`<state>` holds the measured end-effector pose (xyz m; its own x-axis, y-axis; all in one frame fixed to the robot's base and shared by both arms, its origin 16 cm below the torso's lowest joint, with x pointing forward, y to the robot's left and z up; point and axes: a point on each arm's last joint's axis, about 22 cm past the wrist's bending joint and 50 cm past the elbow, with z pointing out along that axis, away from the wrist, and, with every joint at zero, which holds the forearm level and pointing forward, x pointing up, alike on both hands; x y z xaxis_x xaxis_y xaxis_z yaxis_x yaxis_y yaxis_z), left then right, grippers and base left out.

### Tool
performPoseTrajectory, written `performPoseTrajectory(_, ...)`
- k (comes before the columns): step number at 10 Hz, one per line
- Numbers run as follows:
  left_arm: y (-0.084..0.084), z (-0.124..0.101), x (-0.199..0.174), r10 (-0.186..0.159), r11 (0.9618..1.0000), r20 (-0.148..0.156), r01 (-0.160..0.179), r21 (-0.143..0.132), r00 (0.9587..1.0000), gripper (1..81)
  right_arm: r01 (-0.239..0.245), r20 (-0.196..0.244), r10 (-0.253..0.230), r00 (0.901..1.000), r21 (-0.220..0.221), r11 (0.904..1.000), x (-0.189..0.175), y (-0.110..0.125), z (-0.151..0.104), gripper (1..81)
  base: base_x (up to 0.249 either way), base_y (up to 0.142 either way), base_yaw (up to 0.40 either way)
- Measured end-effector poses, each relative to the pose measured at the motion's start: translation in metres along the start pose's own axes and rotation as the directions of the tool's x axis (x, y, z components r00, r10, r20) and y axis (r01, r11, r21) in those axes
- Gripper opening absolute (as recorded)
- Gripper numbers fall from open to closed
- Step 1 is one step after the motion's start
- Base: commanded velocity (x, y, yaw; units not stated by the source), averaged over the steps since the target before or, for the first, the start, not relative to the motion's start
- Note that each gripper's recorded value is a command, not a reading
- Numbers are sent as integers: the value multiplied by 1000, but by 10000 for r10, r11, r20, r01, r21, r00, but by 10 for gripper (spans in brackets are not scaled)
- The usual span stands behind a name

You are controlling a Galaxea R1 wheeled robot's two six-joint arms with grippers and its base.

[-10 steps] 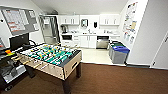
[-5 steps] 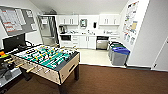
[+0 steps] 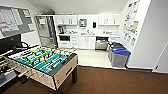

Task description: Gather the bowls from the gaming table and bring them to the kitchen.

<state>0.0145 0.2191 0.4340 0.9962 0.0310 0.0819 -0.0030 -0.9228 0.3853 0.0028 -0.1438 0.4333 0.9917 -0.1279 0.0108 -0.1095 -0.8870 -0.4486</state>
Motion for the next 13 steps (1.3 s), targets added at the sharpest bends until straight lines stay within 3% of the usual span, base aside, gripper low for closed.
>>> performPoseTrajectory(2, -4, -1, 2, 11, 10000, -6, -11, 66, 10000, 10, -10, 28, 10, 10000, 21, 10000, -1, -2, 1, 10, 191, -88, 0)
performPoseTrajectory(4, 6, 2, 7, 36, 9999, -114, -37, -101, 9999, 10, 45, -114, -46, 9999, -88, 10000, 7, 8, -3, 10, 192, -76, 0)
performPoseTrajectory(6, 0, 0, -3, -9, 10000, 48, 9, 6, 10000, 10, 3, 62, -2, 10000, -75, 10000, -3, 3, -1, 10, 191, 0, 0)
performPoseTrajectory(13, -3, -1, -1, 8, 10000, 7, -8, 47, 10000, 10, 16, 10, -16, 10000, -21, 10000, -1, 1, 0, 10, 193, 0, 0)
